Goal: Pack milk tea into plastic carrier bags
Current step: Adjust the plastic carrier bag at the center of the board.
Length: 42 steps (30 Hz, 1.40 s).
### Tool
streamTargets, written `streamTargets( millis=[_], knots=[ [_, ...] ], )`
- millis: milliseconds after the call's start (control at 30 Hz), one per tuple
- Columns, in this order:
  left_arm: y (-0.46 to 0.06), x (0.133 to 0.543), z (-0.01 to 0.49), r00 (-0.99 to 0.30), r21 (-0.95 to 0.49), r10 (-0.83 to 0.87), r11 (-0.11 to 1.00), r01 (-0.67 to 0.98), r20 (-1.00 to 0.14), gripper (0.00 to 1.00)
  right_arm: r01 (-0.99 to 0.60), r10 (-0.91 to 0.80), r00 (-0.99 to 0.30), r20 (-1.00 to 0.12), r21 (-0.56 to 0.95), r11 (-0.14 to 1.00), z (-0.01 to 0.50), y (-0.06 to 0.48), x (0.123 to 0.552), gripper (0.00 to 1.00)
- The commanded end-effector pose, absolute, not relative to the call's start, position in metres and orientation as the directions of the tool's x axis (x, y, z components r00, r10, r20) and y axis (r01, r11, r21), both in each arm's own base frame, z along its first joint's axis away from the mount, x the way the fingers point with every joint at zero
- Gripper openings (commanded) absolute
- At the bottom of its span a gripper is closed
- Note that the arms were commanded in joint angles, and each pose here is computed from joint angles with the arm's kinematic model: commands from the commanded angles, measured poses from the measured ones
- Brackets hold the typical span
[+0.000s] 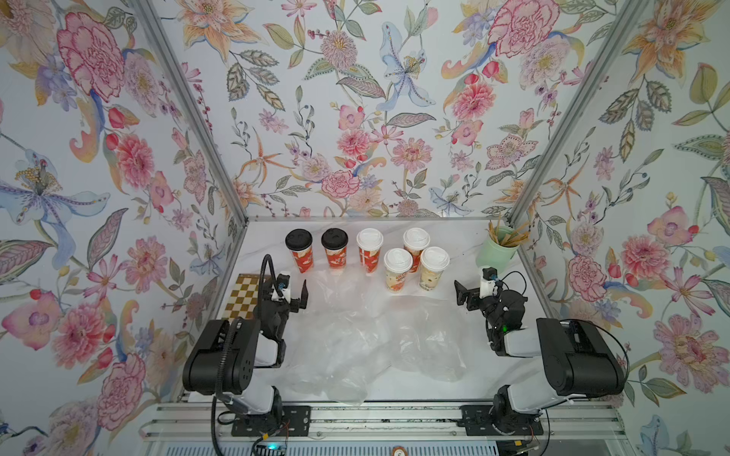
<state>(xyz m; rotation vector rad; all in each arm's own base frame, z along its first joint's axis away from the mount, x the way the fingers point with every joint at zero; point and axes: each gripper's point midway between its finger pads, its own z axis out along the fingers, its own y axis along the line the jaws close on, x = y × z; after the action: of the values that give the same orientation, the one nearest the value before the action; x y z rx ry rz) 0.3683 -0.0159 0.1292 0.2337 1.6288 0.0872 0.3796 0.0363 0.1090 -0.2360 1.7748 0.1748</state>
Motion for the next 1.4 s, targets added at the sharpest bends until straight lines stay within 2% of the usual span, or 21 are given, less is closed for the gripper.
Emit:
streamTargets(
  millis=[0,433,933,1067,1200,1367],
  knots=[
    [-0.017,0.367,0.137,-0.017,0.206,0.209,0.973,0.104,-0.978,0.99,-0.264,-0.074,-0.191,-0.979,-0.021,0.964,0.110,0.037,0.377,1.00],
    [0.001,0.367,0.130,-0.068,0.183,0.183,0.983,0.003,-0.981,0.99,-0.258,-0.069,-0.190,-0.979,-0.018,0.966,0.110,0.036,0.377,1.00],
    [0.001,0.367,0.132,-0.061,0.184,0.183,0.983,-0.002,-0.981,0.99,-0.220,-0.060,-0.187,-0.981,-0.018,0.975,0.112,0.030,0.378,1.00],
    [0.010,0.351,0.157,0.033,0.166,0.169,0.983,-0.075,-0.985,0.99,-0.162,-0.071,-0.177,-0.982,-0.042,0.986,0.121,0.026,0.375,1.00],
    [0.021,0.335,0.168,0.058,0.131,0.140,0.981,-0.142,-0.988,0.99,-0.134,-0.072,-0.179,-0.981,-0.048,0.990,0.134,0.025,0.368,1.00],
    [0.028,0.343,0.171,-0.055,0.104,0.096,0.979,-0.175,-0.994,0.99,-0.142,-0.078,-0.225,-0.971,-0.046,0.989,0.150,0.031,0.357,1.00]
  ],
)
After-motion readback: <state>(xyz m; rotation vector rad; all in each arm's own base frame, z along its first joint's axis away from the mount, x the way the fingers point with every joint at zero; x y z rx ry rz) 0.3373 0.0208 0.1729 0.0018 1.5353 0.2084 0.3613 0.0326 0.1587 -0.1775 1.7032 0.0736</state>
